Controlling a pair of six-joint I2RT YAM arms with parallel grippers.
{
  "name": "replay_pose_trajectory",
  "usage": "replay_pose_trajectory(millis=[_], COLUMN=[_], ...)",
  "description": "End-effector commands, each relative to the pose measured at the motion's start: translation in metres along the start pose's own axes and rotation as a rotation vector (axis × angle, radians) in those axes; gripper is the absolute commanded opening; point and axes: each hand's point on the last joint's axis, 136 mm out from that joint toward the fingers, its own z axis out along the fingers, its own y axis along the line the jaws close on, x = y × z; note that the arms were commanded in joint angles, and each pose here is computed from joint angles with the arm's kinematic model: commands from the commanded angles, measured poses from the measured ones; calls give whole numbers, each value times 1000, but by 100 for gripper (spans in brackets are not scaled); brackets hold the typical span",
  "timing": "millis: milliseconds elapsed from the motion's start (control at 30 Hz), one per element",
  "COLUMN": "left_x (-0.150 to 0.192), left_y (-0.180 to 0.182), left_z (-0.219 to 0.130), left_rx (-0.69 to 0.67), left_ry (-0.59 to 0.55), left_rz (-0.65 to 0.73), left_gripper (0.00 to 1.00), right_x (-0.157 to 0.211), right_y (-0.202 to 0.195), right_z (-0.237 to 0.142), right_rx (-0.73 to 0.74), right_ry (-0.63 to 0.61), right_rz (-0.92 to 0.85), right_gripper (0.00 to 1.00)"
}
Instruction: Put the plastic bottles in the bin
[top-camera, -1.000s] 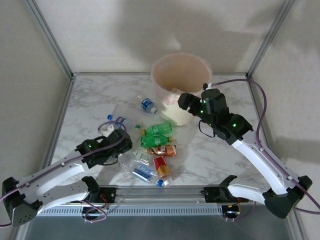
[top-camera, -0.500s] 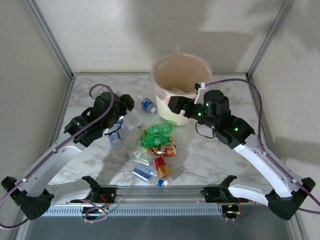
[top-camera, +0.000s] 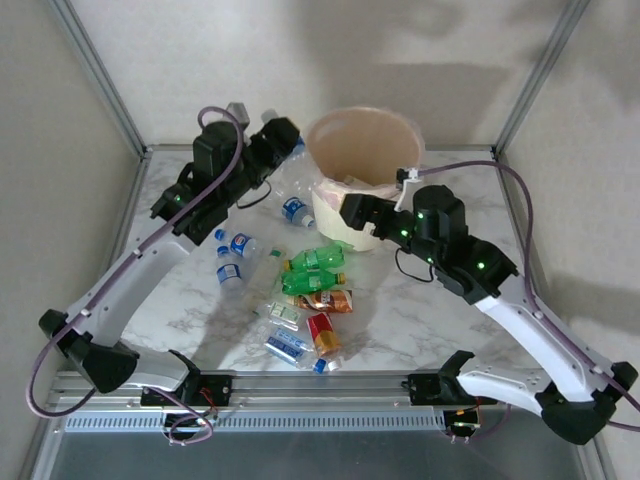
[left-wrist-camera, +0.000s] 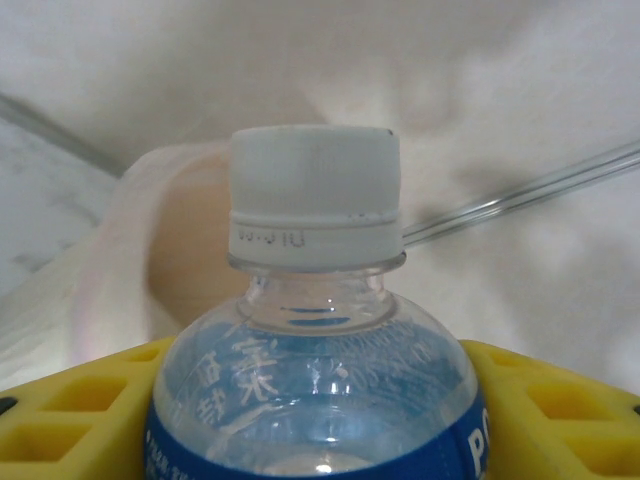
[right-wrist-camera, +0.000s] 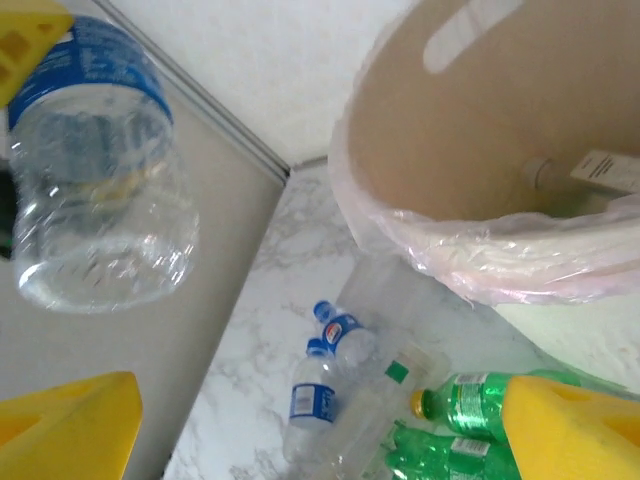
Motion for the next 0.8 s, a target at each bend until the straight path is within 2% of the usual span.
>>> replay_pose_trajectory(millis=[0,267,467,767], left_x=[-7,10,17,45], left_y=[-29,-24,-26,-10], left_z=[28,97,121,144], left_rx=[94,76,14,-56], left_ry=[-1,22,4,39], left_rz=[-39,-89,-38,8], left_gripper=[55,52,53,67], right_x=[-5,21,30,39], right_y=[-3,-26,-36,-46], right_z=[-17,-24,-26,-22], right_rx=[-1,62,96,121], right_ry=[-46,25,46,55], right_rz=[28,43,47,61], right_gripper=[93,92,92,91])
